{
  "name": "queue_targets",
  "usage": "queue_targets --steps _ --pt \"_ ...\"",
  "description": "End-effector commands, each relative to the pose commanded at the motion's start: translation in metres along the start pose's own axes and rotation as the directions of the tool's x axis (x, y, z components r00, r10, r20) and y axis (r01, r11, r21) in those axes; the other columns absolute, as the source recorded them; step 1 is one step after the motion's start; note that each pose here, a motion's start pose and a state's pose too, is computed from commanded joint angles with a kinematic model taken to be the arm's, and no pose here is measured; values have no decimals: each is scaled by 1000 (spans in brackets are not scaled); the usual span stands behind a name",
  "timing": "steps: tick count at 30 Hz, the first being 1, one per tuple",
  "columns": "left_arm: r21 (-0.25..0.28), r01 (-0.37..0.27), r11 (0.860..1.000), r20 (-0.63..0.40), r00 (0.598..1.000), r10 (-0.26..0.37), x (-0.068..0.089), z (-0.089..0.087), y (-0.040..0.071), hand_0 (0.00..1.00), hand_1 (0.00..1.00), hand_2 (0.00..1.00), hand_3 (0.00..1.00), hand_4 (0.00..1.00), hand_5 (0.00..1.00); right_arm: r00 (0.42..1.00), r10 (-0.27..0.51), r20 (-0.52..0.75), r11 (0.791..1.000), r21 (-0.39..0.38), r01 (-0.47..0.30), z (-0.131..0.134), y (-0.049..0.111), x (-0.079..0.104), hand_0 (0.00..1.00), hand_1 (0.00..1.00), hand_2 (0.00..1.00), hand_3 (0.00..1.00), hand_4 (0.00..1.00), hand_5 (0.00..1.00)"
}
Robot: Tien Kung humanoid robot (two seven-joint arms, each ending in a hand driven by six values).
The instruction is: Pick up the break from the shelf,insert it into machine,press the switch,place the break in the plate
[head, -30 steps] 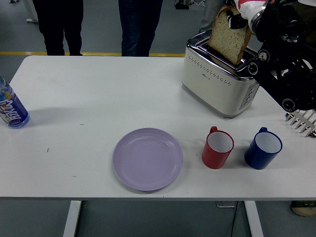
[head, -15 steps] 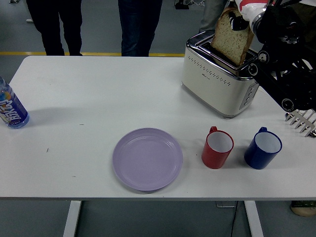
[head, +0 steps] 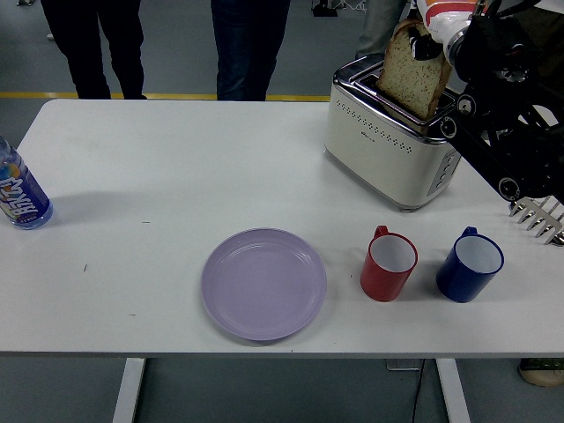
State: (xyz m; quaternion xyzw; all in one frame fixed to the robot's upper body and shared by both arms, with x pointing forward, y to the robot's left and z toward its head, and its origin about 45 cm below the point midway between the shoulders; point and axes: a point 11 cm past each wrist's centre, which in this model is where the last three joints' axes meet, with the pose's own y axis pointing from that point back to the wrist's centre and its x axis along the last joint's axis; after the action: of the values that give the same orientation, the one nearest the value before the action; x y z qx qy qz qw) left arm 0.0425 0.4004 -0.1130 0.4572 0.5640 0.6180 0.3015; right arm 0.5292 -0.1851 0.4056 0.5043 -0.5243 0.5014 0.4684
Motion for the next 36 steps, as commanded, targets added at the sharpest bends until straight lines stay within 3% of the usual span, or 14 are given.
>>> queue_targets --steps 8,9,20,21,26,27,36 --pt "2 -1 1000 0 1000 1 0 -1 0 394 509 669 794 682 998 1000 -15 -12 1000 10 15 -4 0 -4 118 248 452 493 479 2" --pt "2 -1 1000 0 1000 1 0 -1 0 394 510 669 794 682 998 1000 -20 -16 1000 12 20 -4 0 -5 191 306 497 551 519 6" --pt "4 -4 1000 2 1000 4 1 -2 0 395 510 668 795 682 998 999 -35 -33 999 9 35 -3 -1 -9 227 332 532 596 543 37" --pt "4 -5 1000 2 1000 5 1 -2 0 395 511 669 795 682 998 999 -35 -33 999 10 35 -3 -1 -9 374 431 620 705 619 127" --pt "8 -6 1000 3 1000 6 1 -3 -1 395 511 669 795 682 998 998 -48 -38 999 16 48 -5 0 -13 374 431 620 705 619 127" --pt "8 -6 1000 4 1000 6 2 -3 -1 396 510 669 795 682 998 998 -48 -37 999 19 49 -6 0 -13 529 557 699 793 669 180" --pt "9 -6 1000 4 1000 6 2 -4 -1 395 510 669 795 682 998 998 -54 -33 998 22 55 -5 0 -12 582 609 736 827 685 190"
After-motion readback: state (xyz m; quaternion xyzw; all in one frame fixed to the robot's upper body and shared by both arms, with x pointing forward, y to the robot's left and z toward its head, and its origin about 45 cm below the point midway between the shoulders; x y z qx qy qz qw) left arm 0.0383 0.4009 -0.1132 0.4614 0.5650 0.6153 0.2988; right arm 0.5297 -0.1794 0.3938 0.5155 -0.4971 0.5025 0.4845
